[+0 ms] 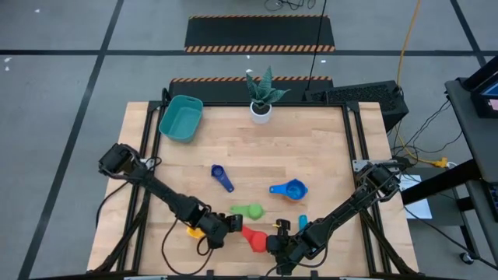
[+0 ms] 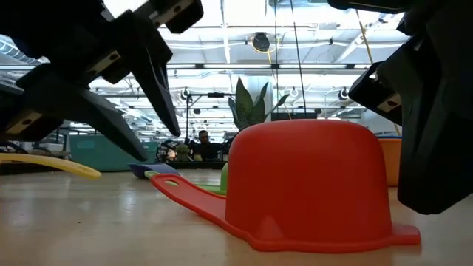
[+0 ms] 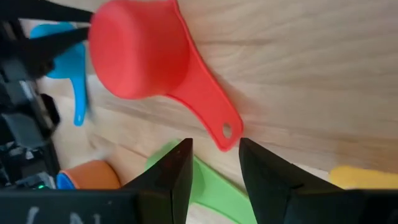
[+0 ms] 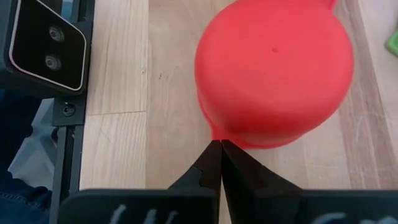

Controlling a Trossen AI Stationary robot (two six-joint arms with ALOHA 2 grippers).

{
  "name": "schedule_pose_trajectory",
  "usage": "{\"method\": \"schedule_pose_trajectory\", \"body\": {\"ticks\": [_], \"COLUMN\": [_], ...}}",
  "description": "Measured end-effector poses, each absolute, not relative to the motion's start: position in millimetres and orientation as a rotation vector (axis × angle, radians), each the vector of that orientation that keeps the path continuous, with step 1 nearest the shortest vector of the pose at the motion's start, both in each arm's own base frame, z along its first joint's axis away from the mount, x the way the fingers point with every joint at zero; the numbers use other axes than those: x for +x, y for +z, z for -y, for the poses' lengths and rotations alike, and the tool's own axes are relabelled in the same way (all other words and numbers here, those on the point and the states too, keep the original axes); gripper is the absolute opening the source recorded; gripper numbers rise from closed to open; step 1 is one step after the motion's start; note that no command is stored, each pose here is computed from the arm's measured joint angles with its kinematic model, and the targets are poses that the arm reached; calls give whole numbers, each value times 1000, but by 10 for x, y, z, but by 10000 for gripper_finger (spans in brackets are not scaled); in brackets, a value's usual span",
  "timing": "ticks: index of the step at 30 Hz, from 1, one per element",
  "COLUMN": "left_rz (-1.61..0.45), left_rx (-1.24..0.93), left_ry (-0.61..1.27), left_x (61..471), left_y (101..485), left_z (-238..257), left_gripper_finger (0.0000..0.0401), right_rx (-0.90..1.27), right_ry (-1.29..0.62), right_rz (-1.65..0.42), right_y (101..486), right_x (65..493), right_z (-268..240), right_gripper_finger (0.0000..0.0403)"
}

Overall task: Nest measuring cups in basket
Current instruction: Stack the red measuring cup on top of the blue measuring cup

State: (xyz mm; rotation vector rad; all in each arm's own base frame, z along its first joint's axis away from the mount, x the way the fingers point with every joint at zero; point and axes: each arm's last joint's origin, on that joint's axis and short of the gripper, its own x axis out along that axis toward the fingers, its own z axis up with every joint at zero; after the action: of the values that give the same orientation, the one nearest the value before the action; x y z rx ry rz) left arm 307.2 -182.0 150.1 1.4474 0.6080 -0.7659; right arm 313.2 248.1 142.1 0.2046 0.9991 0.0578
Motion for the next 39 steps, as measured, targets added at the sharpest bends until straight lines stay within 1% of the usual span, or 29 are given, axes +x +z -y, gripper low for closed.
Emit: {"method": "schedule_pose_trajectory", "body": {"ticks": [4,9,18,24,31,39], "left_rz": [-639,-599,-603,-574,-598,-558], "left_rx": [1451,1422,1462,1509,1516,1491], "left_ry": [-780,-839,-848,-865,-893,-892], "left_x": [3102,3122,3163,3180,3169,3219], "left_y": [1442,1446,1354,1361,1291,1217], "left_z": [1757,1746,1731,1720,1720,1766], "left_gripper_finger": [134,134,134,134,133,131], "right_rx": [203,203,199,195,195,204], "right_ry": [59,58,59,61,61,61], "right_rz": [-996,-996,-995,-995,-995,-998], "right_y": [1423,1423,1423,1424,1424,1424], "right_x": [3135,3135,3135,3134,3135,3134], "right_z": [-2481,-2481,-2480,-2480,-2479,-2481], "right_gripper_finger": [4,4,4,4,4,4]}}
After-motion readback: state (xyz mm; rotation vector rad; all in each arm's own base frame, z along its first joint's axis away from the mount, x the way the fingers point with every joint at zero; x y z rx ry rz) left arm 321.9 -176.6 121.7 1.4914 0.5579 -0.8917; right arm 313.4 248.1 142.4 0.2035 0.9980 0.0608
